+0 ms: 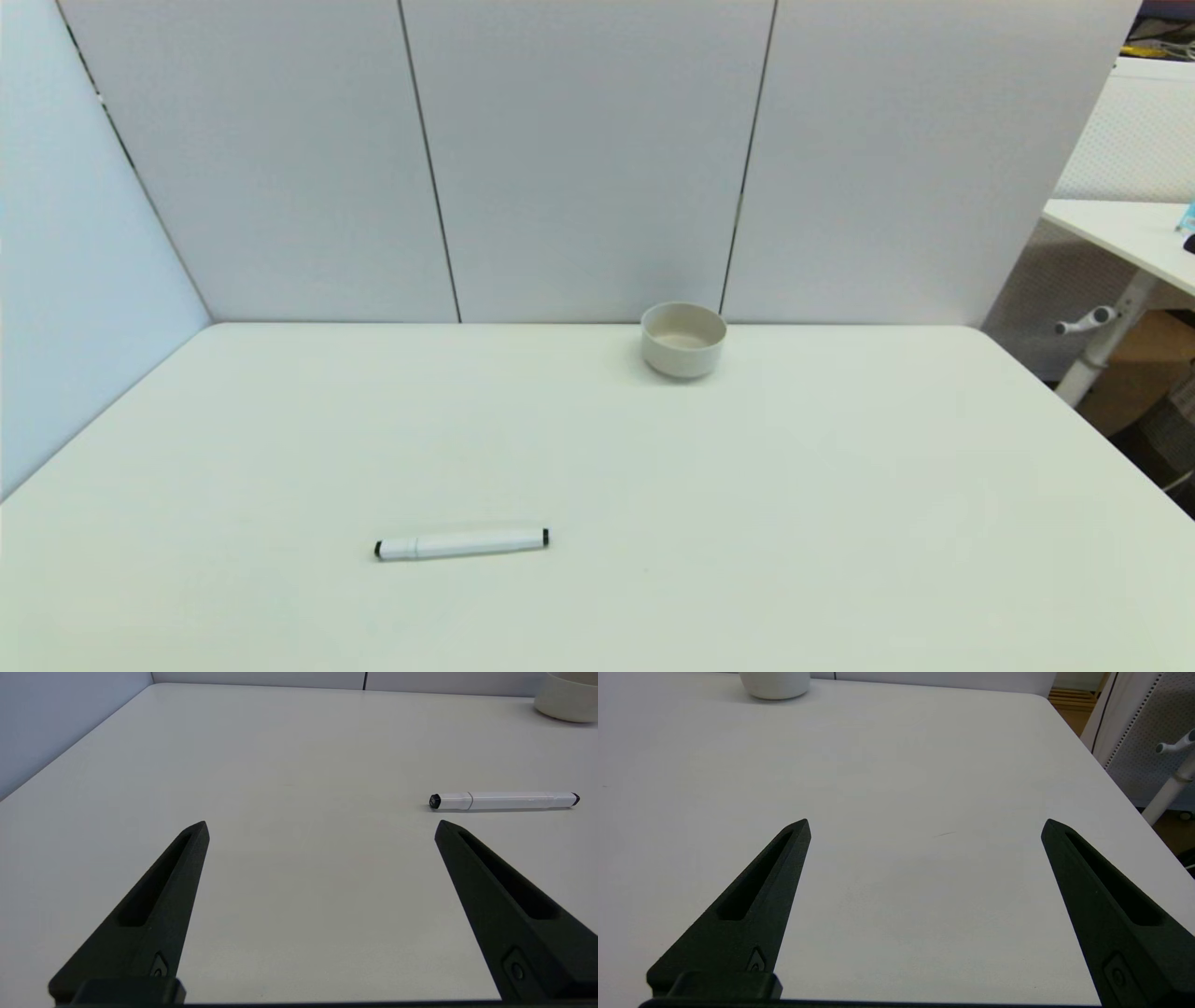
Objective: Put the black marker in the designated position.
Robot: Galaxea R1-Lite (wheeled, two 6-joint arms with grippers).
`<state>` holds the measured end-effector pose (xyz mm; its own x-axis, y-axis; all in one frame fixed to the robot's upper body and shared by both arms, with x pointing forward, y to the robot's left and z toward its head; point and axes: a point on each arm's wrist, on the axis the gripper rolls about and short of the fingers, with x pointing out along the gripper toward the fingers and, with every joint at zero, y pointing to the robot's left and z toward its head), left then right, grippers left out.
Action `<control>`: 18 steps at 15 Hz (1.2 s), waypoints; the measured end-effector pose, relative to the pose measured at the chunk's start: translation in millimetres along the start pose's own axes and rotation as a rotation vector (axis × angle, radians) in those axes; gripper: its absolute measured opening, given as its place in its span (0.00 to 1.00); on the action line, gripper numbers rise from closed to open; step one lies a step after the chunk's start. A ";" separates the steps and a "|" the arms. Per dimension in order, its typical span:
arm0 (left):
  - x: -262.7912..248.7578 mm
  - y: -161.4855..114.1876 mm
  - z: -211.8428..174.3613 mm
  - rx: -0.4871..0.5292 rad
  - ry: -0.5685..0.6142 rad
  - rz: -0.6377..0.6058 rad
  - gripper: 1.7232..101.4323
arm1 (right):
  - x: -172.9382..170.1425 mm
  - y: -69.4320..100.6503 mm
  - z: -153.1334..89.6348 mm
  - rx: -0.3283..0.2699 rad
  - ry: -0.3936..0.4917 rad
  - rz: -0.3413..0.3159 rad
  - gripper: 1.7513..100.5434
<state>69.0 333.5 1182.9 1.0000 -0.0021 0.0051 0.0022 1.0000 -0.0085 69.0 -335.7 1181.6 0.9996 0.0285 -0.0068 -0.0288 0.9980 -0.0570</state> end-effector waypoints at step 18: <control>132.7 -42.7 121.5 0.572 0.401 -0.750 0.96 | 0.0 0.0 0.0 0.000 0.000 0.000 0.97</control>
<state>201.0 291.5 1305.4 0.6706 -0.5263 -0.5228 0.7298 0.5942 0.3380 69.0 -335.7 1181.7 0.9996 0.0289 -0.0064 -0.0292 0.9980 -0.0568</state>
